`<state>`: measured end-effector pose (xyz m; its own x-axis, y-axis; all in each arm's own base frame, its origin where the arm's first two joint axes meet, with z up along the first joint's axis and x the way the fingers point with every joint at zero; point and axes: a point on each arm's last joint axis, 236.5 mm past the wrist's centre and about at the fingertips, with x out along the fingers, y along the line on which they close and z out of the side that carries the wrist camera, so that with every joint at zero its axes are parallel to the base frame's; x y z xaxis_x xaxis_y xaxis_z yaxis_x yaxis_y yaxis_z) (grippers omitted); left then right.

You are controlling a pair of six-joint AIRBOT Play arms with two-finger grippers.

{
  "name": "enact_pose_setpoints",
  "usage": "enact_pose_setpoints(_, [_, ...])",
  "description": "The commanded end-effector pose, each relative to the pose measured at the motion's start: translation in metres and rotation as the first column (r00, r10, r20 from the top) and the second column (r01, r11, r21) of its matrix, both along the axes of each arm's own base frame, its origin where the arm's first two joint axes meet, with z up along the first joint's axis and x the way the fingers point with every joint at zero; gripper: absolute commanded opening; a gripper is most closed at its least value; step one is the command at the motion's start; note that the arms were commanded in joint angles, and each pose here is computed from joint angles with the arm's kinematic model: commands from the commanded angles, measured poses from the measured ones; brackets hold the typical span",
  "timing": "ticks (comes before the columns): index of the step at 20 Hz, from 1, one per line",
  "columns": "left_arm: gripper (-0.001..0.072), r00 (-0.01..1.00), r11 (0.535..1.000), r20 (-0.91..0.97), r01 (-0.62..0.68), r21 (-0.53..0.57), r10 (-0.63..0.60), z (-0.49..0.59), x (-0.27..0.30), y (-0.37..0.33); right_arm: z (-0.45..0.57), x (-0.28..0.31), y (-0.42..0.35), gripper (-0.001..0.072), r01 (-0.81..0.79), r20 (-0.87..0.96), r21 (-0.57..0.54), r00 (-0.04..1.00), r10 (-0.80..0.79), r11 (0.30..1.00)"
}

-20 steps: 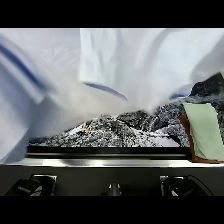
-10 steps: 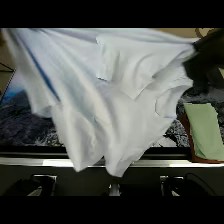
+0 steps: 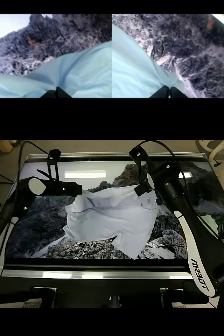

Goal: Fold the shirts.

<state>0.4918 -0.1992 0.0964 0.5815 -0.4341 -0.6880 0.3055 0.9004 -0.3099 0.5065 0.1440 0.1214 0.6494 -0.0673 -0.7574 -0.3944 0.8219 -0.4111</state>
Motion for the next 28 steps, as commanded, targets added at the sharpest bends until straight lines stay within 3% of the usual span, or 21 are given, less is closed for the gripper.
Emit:
enact_pose_setpoints(1, [0.0063,0.981,0.996,-0.193,0.015,-0.085,-0.032,-0.058,-0.011,-0.029,-0.038,0.006,0.024,0.0021,0.041,-0.067,0.109,0.997,-0.034,0.993])
enact_pose_setpoints(2, [0.0069,0.974,0.997,-0.221,0.028,-0.078,-0.045,-0.065,-0.017,-0.030,-0.041,0.009,0.026,0.0091,0.036,-0.063,0.112,0.998,-0.029,0.993])
enact_pose_setpoints(3, [0.0185,0.969,0.997,-0.239,0.040,-0.063,-0.054,-0.067,-0.021,-0.025,-0.042,0.009,0.025,0.0301,0.036,-0.063,0.107,0.998,-0.030,0.994])
enact_pose_setpoints(4, [0.0513,0.962,0.998,-0.268,0.043,-0.043,-0.053,-0.067,-0.025,-0.013,-0.037,0.010,0.017,0.0498,0.034,-0.050,0.068,0.998,-0.031,0.997])
enact_pose_setpoints(5, [0.0680,0.951,0.999,-0.305,0.042,-0.017,-0.045,-0.065,-0.031,0.006,-0.029,0.008,0.003,0.0534,0.036,-0.041,0.011,0.999,-0.035,0.999])
enact_pose_setpoints(6, [0.0677,0.937,0.999,-0.350,0.032,0.018,-0.024,-0.064,-0.038,0.032,-0.022,0.005,-0.018,0.0534,0.040,-0.047,-0.043,0.998,-0.042,0.998])
enact_pose_setpoints(8, [0.0523,0.890,0.994,-0.448,-0.047,0.099,0.087,-0.068,-0.055,0.101,-0.016,-0.002,-0.076,0.0531,0.092,-0.099,-0.103,0.990,-0.102,0.990])
enact_pose_setpoints(9, [0.0509,0.859,0.988,-0.491,-0.101,0.119,0.147,-0.071,-0.066,0.130,-0.020,-0.008,-0.108,0.0520,0.125,-0.146,-0.119,0.979,-0.142,0.985])
enact_pose_setpoints(10, [0.0508,0.827,0.979,-0.524,-0.166,0.118,0.204,-0.077,-0.076,0.156,-0.030,-0.019,-0.139,0.0451,0.158,-0.223,-0.114,0.958,-0.180,0.981])
enact_pose_setpoints(12, [0.0503,0.750,0.947,-0.584,-0.297,0.120,0.309,-0.101,-0.101,0.190,-0.052,-0.045,-0.172,0.0376,0.222,-0.369,-0.012,0.905,-0.211,0.975])
enact_pose_setpoints(14, [0.0469,0.688,0.923,-0.646,-0.378,0.070,0.331,-0.133,-0.122,0.189,-0.065,-0.059,-0.183,0.0352,0.257,-0.450,0.114,0.875,-0.181,0.960])
enact_pose_setpoints(16, [0.0442,0.654,0.898,-0.685,-0.441,0.000,0.321,-0.162,-0.131,0.170,-0.071,-0.065,-0.189,0.0344,0.276,-0.480,0.170,0.862,-0.165,0.946])
enact_pose_setpoints(19, [0.0443,0.645,0.852,-0.680,-0.521,-0.058,0.348,-0.187,-0.127,0.151,-0.074,-0.071,-0.189,0.0344,0.245,-0.497,0.158,0.857,-0.137,0.957])
enact_pose_setpoints(25, [0.0441,0.672,0.831,-0.619,-0.553,-0.055,0.407,-0.199,-0.105,0.156,-0.074,-0.071,-0.187,0.0344,0.222,-0.497,0.160,0.860,-0.115,0.962])
enact_pose_setpoints(28, [0.0383,0.679,0.823,-0.599,-0.565,-0.057,0.425,-0.200,-0.099,0.158,-0.074,-0.070,-0.187,0.0344,0.220,-0.494,0.160,0.862,-0.115,0.962])
